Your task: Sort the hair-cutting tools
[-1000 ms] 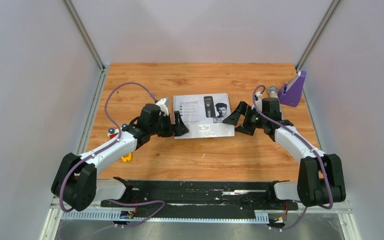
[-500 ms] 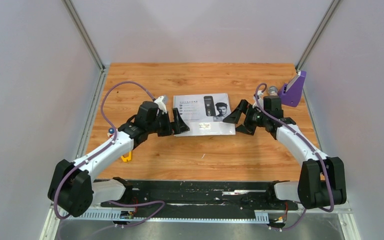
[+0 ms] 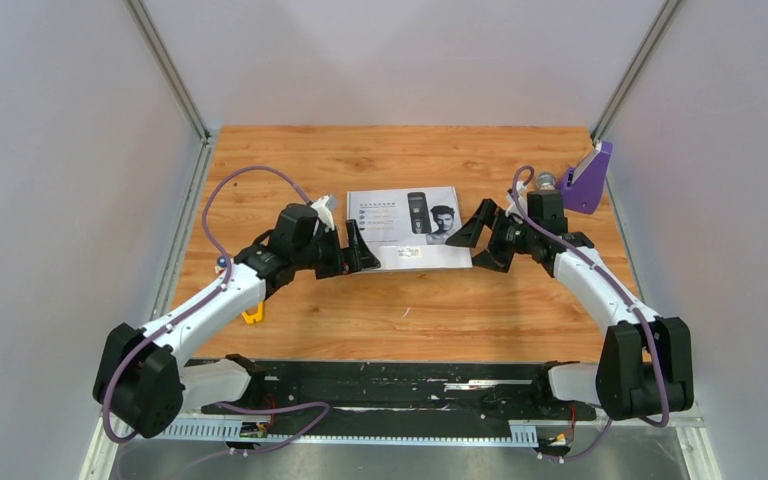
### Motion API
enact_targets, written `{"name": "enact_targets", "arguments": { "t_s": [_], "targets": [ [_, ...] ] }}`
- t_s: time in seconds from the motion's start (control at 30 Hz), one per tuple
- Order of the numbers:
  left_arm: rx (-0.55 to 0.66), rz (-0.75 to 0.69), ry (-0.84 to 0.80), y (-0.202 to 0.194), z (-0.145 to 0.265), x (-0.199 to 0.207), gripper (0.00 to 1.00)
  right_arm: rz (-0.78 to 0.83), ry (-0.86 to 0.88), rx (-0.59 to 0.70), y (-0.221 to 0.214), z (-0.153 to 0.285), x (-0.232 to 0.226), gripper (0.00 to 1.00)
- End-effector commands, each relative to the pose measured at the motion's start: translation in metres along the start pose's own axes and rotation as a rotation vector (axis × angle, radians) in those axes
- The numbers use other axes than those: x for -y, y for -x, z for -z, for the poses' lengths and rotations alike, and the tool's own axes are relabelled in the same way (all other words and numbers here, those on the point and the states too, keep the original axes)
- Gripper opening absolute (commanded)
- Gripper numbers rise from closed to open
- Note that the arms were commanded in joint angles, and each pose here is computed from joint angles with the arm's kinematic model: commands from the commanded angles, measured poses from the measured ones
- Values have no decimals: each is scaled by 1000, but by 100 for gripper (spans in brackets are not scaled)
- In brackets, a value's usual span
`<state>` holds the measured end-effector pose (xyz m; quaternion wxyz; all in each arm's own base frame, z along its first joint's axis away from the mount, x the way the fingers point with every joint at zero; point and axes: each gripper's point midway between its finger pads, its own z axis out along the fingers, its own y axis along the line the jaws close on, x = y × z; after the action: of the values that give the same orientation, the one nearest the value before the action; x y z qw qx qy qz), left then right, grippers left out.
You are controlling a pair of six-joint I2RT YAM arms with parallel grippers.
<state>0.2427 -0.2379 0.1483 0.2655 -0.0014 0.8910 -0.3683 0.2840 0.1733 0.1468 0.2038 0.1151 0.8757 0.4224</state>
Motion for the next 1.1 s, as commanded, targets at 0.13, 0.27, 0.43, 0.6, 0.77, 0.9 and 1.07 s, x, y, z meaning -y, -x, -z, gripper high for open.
{"name": "enact_targets", "arguments": {
  "t_s": [0.13,0.27,0.43,0.6,0.77,0.9,1.07],
  "targets": [
    [-18,6,7,-7,8,2,100,18,-14,4,2,2,-4,100],
    [-33,12,23,-12,2,-5,100,9,-28,0,2,0,1,100],
    [-50,22,22,-16,-4,-8,100,3,-43,-9,0,-4,7,100],
    [-63,28,26,-20,-7,-11,100,-3,-49,-15,0,-6,10,100],
    [-65,28,21,-19,-9,-11,100,-5,-47,-15,0,-7,9,100],
    [-74,27,23,-21,-10,-11,100,-4,-39,-24,-1,-6,8,100],
    [-45,-24,55,-16,-1,-15,100,57,-47,15,5,1,4,100]
  ]
}}
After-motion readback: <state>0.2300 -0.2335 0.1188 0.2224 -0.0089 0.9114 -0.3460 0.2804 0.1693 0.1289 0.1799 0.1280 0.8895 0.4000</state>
